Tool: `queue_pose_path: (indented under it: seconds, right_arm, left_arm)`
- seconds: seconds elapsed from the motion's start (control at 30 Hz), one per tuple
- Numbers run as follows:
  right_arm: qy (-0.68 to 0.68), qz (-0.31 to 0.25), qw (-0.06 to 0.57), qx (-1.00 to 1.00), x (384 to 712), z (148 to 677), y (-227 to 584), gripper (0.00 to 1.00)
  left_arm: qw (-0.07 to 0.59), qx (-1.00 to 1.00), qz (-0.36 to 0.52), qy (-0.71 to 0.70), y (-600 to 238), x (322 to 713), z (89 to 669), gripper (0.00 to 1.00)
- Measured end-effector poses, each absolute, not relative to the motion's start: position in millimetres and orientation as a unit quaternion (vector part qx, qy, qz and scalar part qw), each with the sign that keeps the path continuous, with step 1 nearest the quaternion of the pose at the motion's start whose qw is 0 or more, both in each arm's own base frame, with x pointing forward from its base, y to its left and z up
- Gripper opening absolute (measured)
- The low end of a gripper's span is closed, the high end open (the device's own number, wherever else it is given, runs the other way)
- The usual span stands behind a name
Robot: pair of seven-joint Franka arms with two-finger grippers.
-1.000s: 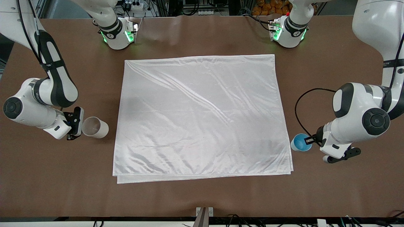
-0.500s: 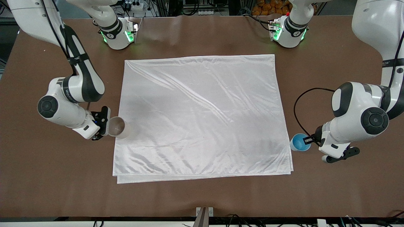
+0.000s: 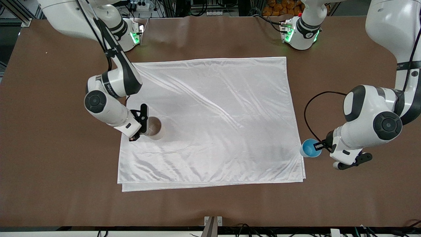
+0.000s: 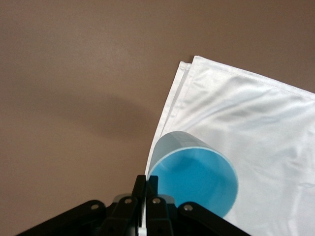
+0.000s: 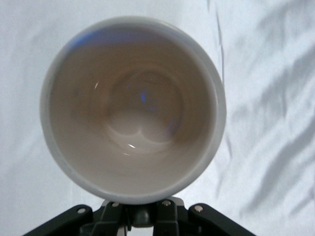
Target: Place blue cup into white mug on cloth
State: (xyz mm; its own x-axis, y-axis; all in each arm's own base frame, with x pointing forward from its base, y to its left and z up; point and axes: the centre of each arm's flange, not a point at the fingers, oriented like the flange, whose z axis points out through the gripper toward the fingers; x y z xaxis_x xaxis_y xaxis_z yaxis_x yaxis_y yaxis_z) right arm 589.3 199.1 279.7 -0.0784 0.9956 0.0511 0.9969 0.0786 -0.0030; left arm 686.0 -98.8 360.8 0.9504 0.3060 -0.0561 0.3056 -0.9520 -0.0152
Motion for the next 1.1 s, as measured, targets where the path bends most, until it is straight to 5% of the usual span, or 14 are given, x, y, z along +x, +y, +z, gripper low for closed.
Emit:
queue_pose_path:
  seconds: [1.1]
  right_arm:
    - [-0.724, -0.017, 0.023, -0.689, 503, 239, 378, 0.19]
  left_arm:
    - [-0.009, -0.978, 0.054, -0.203, -171, 663, 379, 0.04]
